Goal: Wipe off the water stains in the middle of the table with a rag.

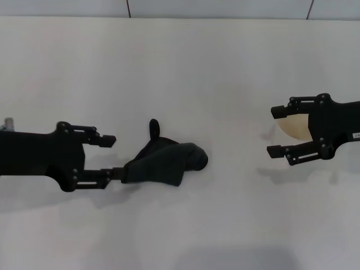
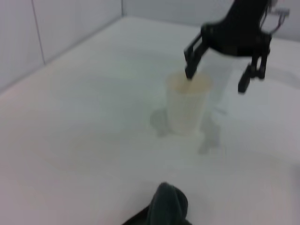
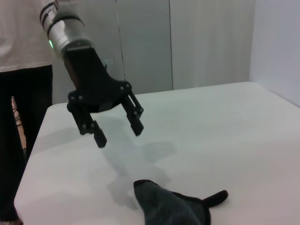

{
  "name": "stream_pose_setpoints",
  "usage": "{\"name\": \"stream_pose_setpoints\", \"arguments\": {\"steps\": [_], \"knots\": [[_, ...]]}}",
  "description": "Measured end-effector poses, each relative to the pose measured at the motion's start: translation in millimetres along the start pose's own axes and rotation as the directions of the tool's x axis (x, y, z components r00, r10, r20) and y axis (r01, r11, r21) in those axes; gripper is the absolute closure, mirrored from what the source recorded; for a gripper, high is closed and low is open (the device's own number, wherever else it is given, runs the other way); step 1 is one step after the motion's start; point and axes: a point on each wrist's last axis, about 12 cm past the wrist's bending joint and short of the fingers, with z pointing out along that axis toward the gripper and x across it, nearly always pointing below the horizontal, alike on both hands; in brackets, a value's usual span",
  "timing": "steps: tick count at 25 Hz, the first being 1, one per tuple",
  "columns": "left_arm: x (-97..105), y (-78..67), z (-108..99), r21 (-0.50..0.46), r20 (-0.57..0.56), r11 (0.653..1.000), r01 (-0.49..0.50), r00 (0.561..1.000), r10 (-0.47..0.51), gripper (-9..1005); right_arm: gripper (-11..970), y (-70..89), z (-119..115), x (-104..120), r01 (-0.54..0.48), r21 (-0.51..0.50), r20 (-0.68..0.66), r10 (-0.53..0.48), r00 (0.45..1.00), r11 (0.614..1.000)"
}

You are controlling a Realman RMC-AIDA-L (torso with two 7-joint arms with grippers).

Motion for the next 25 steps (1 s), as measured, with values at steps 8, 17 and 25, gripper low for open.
{"name": "stream_pose_setpoints", "arguments": {"steps": [8, 17, 25], "knots": [[5, -1.0, -7, -0.018, 0.020, 1.000, 0.009, 1.000, -0.008, 355, 116, 4.1, 5, 3, -0.008, -0.007, 0.004, 0.008, 1.000, 1.000], [7, -1.4, -8, -0.025, 0.020, 1.000, -0.008, 1.000, 0.008, 355, 116, 9.0, 7, 4, -0.019, -0.048, 0.010, 0.020, 1.000, 0.999], [12, -3.7, -11, -0.038, 0.046, 0.999, -0.008, 0.999, 0.009, 355, 116, 10.0, 6, 5, -0.027, -0.054, 0.010, 0.027, 1.000, 0.998]]}}
